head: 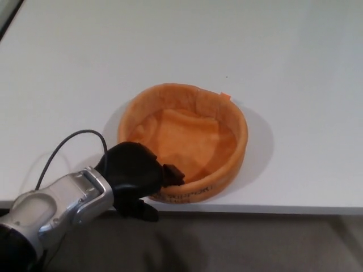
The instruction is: A soft plate is kept in the center of the table close to the robot and the robot uses its left hand to pick up the plate, turns it upside down and places it back on the table
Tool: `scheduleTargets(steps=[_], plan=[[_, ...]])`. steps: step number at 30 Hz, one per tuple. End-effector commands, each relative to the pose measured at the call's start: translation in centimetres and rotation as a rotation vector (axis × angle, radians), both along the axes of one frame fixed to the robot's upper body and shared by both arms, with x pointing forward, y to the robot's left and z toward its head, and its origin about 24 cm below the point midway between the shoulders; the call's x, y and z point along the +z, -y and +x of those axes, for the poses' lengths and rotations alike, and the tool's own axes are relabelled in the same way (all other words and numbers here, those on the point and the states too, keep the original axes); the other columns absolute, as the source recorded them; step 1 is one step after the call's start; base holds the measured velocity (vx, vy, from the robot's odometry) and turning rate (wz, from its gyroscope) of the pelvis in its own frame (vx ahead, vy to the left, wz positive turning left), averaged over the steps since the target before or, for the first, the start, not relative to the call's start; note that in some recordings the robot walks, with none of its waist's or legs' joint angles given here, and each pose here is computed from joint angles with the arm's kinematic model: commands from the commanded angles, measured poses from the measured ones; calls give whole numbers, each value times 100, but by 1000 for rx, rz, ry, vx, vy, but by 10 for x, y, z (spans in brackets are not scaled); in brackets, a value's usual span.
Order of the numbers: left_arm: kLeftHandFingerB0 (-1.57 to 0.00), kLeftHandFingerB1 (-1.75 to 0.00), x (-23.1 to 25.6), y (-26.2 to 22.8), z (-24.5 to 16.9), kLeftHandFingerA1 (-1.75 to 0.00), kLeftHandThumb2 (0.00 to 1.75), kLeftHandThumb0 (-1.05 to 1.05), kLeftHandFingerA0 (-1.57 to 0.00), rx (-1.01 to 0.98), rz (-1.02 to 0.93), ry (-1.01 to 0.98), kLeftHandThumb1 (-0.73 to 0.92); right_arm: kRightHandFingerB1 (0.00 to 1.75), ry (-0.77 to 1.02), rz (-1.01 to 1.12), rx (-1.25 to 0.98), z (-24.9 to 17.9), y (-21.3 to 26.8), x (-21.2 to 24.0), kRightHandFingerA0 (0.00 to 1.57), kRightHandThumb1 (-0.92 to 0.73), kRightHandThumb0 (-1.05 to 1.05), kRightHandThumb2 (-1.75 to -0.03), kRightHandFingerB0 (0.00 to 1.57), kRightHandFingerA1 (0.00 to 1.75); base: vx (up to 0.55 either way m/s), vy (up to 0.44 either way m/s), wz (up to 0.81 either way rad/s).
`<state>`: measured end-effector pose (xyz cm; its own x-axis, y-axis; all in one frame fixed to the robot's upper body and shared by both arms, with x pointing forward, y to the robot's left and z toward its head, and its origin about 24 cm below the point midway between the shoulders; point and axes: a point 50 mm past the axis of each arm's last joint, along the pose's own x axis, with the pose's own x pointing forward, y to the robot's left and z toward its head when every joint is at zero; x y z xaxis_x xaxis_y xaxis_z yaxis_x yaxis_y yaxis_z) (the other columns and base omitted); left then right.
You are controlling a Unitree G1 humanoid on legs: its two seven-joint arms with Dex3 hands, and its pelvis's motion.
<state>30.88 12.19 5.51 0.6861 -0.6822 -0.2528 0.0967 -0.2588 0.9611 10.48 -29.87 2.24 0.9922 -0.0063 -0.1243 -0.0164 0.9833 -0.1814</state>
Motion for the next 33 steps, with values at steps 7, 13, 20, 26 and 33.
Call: scheduleTargets(steps=[7, 13, 20, 26, 33], plan=[[-80, -156, -17, -1, -11, -174, 57, -39, -95, 37, 12, 31, 59, 31, -19, 11, 25, -9, 2, -1, 47, -84, -67, -66, 32, 35, 0, 0, 0], [-73, -158, -11, 13, -19, -175, 59, -32, -84, 113, -56, -211, 66, 30, -37, 13, 30, -10, 4, -2, 48, -85, -66, -66, 30, 35, 0, 0, 0], [-66, -175, -6, 37, -42, -175, 58, -25, -80, 115, -243, -463, 59, 30, -51, 18, 38, -11, 4, -2, 48, -85, -64, -67, 27, 35, 0, 0, 0], [-76, -175, -8, 57, -70, -175, 66, -21, -89, -14, -439, -670, 48, 29, -64, 3, 37, -13, 7, -3, 47, -86, -67, -67, 26, 35, 0, 0, 0], [-85, -175, 11, 82, -80, -175, 69, -30, -99, -107, -603, -795, 49, 29, -77, 0, 39, -13, 10, -6, 46, -87, -66, -67, 25, 35, 0, 0, 0]])
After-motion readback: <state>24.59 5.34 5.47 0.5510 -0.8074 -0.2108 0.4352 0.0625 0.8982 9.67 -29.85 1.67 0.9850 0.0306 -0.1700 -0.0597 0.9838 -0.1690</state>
